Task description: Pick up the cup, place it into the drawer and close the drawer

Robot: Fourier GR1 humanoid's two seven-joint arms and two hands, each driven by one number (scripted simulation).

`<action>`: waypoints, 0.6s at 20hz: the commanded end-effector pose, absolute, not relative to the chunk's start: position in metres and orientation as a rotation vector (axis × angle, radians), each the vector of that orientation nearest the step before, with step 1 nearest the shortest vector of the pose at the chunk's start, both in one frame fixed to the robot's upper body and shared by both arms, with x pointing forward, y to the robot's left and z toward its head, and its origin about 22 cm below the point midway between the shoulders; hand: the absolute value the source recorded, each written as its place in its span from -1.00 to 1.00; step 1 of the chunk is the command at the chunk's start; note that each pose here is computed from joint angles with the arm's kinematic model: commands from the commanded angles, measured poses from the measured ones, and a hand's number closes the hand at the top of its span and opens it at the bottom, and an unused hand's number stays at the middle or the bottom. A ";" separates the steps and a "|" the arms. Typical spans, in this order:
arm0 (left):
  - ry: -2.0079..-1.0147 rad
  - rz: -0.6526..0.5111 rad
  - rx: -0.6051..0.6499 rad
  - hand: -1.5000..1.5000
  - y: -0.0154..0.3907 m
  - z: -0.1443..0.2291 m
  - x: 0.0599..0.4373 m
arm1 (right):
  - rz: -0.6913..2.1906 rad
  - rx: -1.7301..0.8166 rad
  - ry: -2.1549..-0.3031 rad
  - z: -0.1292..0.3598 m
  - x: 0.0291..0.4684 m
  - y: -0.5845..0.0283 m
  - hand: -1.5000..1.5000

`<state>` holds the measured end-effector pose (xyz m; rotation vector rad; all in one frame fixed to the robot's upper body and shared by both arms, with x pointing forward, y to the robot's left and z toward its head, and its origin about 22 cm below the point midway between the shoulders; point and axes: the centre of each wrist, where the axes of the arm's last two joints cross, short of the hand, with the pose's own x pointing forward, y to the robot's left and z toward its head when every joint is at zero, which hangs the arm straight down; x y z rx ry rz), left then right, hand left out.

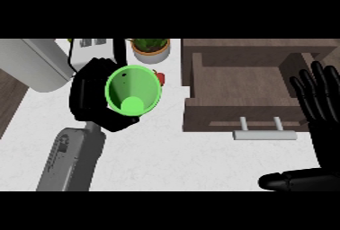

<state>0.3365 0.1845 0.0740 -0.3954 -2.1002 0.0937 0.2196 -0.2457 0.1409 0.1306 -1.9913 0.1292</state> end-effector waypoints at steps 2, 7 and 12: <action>-2.107 0.079 -0.375 1.00 0.142 0.113 0.348 | 0.143 0.133 -1.996 0.128 0.218 -0.248 -1.00; -2.121 0.013 -0.344 1.00 0.139 0.144 0.369 | 0.126 0.128 -1.985 0.133 0.221 -0.245 -1.00; -2.114 -0.029 -0.334 1.00 0.113 0.165 0.377 | 0.131 0.123 -1.985 0.137 0.221 -0.244 -1.00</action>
